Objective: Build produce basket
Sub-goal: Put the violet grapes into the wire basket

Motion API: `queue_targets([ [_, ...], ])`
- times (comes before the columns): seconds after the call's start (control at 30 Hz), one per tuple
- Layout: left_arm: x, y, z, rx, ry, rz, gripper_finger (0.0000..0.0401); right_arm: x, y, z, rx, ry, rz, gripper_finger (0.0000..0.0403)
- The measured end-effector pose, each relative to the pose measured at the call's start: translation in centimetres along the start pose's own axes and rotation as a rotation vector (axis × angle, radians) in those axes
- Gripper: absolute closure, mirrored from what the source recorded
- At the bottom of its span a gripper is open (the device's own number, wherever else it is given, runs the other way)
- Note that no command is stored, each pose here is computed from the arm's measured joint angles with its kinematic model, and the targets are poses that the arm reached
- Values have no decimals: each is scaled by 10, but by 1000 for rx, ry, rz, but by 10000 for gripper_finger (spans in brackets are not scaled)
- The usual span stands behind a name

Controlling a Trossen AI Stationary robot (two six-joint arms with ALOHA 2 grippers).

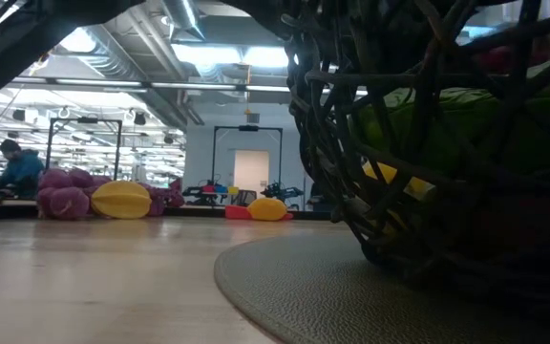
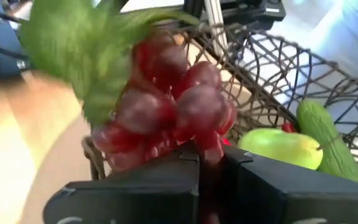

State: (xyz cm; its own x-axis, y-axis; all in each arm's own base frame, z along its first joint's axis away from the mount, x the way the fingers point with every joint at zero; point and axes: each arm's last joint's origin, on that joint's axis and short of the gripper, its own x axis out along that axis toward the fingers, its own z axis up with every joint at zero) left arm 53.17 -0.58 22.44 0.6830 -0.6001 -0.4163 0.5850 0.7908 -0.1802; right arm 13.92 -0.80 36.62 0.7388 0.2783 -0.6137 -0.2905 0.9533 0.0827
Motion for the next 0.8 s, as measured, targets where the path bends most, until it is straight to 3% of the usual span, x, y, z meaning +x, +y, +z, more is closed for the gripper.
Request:
queue_targets([
  [0.23, 6, 1, -6, -29, 22, 54, 401, 0, 0, 0, 0, 0, 0, 226],
  [0.43, 8, 0, -6, -50, 51, 174, 383, 0, 0, 0, 2, 0, 0, 226],
  [0.8, 14, -7, -4, -23, 53, 173, 334, 0, 0, 0, 4, 1, 1, 226],
])
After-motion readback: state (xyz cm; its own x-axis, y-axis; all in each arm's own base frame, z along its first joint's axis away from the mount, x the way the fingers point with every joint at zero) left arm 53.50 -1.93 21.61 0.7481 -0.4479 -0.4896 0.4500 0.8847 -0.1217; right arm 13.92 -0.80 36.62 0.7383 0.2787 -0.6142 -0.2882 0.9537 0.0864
